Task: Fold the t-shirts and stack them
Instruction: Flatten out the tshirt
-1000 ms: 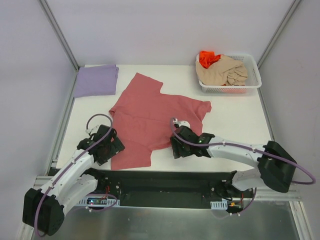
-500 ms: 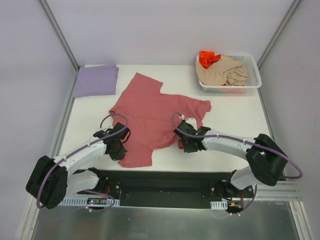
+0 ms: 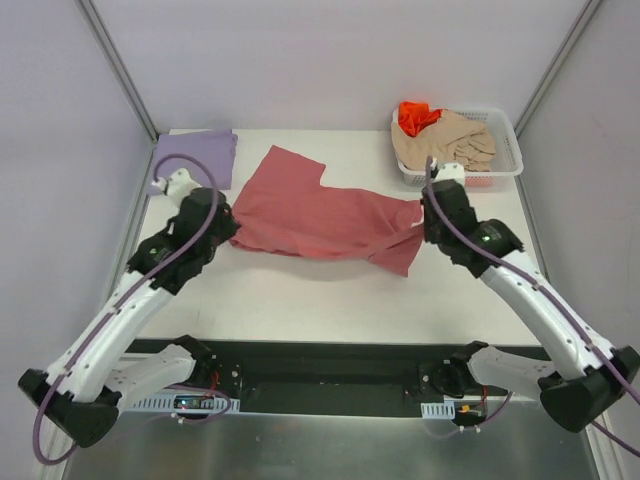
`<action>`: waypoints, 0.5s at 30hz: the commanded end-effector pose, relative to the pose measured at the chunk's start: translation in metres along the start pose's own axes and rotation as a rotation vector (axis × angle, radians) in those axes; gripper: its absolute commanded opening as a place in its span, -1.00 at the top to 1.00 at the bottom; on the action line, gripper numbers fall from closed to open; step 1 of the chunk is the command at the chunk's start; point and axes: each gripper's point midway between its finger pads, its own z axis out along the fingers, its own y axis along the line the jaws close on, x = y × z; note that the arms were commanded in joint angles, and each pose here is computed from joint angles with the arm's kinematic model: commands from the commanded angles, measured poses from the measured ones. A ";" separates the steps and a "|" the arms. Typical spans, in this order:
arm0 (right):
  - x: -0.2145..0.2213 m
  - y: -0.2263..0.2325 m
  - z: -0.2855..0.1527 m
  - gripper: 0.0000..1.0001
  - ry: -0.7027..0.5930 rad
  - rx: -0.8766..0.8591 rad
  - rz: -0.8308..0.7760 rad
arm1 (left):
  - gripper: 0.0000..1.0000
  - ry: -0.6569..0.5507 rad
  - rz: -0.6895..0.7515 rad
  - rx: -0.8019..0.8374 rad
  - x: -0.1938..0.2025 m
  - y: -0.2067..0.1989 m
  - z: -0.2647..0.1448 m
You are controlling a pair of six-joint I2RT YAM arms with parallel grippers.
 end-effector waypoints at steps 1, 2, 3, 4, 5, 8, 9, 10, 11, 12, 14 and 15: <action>-0.078 -0.034 -0.069 0.99 -0.255 -0.031 -0.042 | 1.00 -0.283 -0.028 0.082 -0.096 -0.010 -0.064; -0.090 -0.031 -0.086 0.99 -0.301 -0.090 -0.034 | 1.00 -0.319 -0.035 0.118 -0.110 -0.014 -0.079; -0.101 -0.030 -0.102 0.99 -0.342 -0.138 -0.030 | 1.00 -0.351 -0.043 0.170 -0.125 -0.021 -0.097; -0.112 -0.029 -0.122 0.99 -0.393 -0.202 -0.024 | 1.00 -0.376 -0.042 0.221 -0.137 -0.027 -0.113; -0.123 -0.030 -0.143 0.99 -0.444 -0.248 -0.012 | 1.00 -0.409 -0.057 0.279 -0.151 -0.033 -0.134; -0.153 -0.031 -0.208 0.99 -0.607 -0.411 -0.008 | 1.00 -0.509 -0.051 0.477 -0.190 -0.054 -0.196; -0.161 -0.030 -0.232 0.99 -0.651 -0.475 -0.021 | 1.00 -0.557 -0.052 0.553 -0.207 -0.061 -0.225; -0.167 -0.032 -0.251 0.99 -0.687 -0.510 -0.024 | 1.00 -0.577 -0.033 0.606 -0.215 -0.069 -0.241; -0.174 -0.036 -0.272 0.99 -0.732 -0.544 -0.026 | 1.00 -0.600 -0.011 0.670 -0.224 -0.076 -0.261; -0.180 -0.039 -0.291 0.99 -0.772 -0.578 -0.036 | 1.00 -0.619 0.016 0.722 -0.230 -0.083 -0.278; -0.192 -0.046 -0.314 0.99 -0.827 -0.594 -0.032 | 1.00 -0.663 0.040 0.796 -0.245 -0.093 -0.306; -0.198 -0.047 -0.329 0.99 -0.870 -0.622 -0.042 | 1.00 -0.673 0.061 0.813 -0.250 -0.100 -0.310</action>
